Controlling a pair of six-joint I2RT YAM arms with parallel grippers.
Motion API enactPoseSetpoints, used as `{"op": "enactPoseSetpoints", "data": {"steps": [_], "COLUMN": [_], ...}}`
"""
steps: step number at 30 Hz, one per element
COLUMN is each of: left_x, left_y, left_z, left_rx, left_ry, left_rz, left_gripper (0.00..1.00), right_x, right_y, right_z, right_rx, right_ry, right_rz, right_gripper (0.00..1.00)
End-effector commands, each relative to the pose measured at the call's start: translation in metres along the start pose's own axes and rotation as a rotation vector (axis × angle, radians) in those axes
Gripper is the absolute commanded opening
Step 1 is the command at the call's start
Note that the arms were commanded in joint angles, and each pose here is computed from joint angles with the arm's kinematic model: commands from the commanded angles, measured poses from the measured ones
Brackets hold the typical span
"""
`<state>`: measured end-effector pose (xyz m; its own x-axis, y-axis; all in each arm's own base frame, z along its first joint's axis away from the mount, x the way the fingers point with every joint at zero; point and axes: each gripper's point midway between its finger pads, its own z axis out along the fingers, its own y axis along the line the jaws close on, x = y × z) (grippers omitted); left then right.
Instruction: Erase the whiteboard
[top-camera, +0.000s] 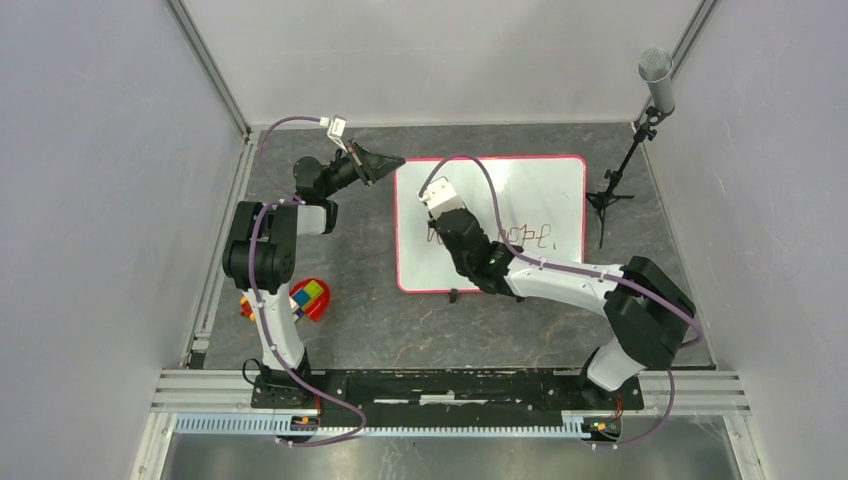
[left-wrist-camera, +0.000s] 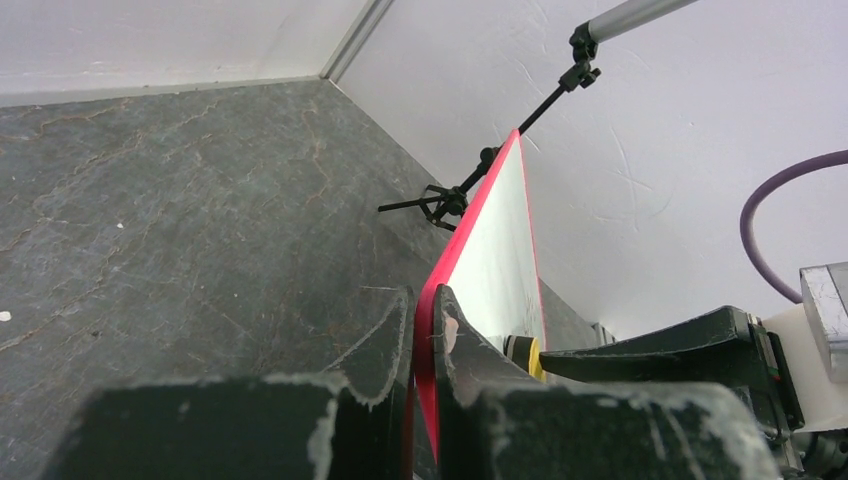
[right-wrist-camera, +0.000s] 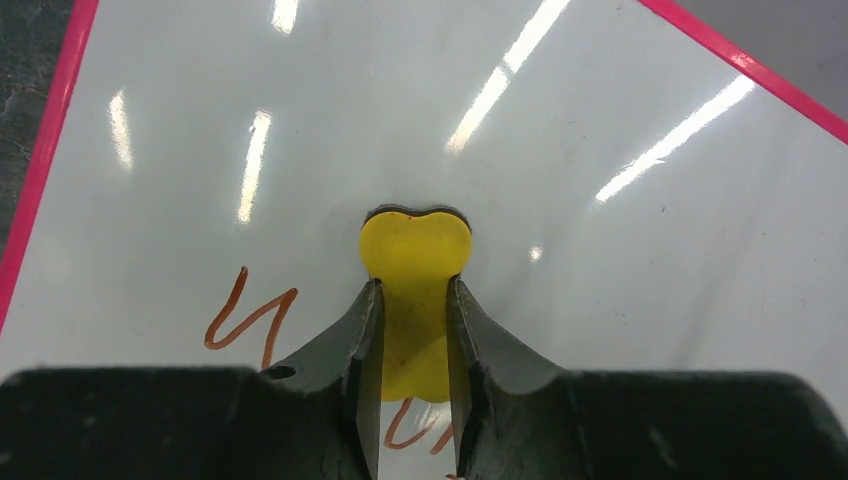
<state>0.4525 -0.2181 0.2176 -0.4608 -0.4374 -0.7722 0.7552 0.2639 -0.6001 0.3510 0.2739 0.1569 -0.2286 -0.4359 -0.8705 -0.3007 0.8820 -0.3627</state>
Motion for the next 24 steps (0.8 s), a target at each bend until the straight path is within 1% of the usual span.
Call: {"op": "enactPoseSetpoints", "data": {"steps": [1,7,10,11,13,17,21,24], "left_x": [-0.014,-0.013,-0.014,-0.013,-0.013,-0.012,-0.012,-0.012], "left_y": [-0.031,-0.028,-0.029,-0.029,-0.029,-0.029,-0.029,-0.029], "left_z": [0.006,0.006,0.007,0.007,0.007,0.007,0.006,0.006], "left_rx": [0.074,0.061,0.063,0.063,0.064,0.063,0.059,0.057], "left_ry": [-0.006,0.0,0.0,0.002,0.005,0.007,0.008,0.007], "left_rz": [0.123,0.125,0.128,0.127,0.127,0.129,0.134,0.135], "left_gripper": [0.02,0.02,0.02,0.02,0.02,0.02,0.02,0.02], "right_x": [0.049,0.024,0.02,0.021,0.028,0.053,0.081,0.087], "right_y": [0.027,0.107,0.125,0.122,0.102,0.041,-0.018,-0.038], "right_z": [0.004,-0.004,-0.01,-0.01,-0.01,-0.014,-0.024,-0.029], "right_rx": [-0.063,-0.21,-0.242,-0.229,-0.15,0.034,0.186,0.204], "right_ry": [0.116,0.022,-0.015,-0.024,-0.028,0.014,0.041,0.023], "right_rz": [-0.072,-0.132,-0.133,-0.113,-0.074,0.068,0.17,0.26], "right_gripper": [0.19,0.19,0.19,0.19,0.19,0.18,0.18,0.18]}}
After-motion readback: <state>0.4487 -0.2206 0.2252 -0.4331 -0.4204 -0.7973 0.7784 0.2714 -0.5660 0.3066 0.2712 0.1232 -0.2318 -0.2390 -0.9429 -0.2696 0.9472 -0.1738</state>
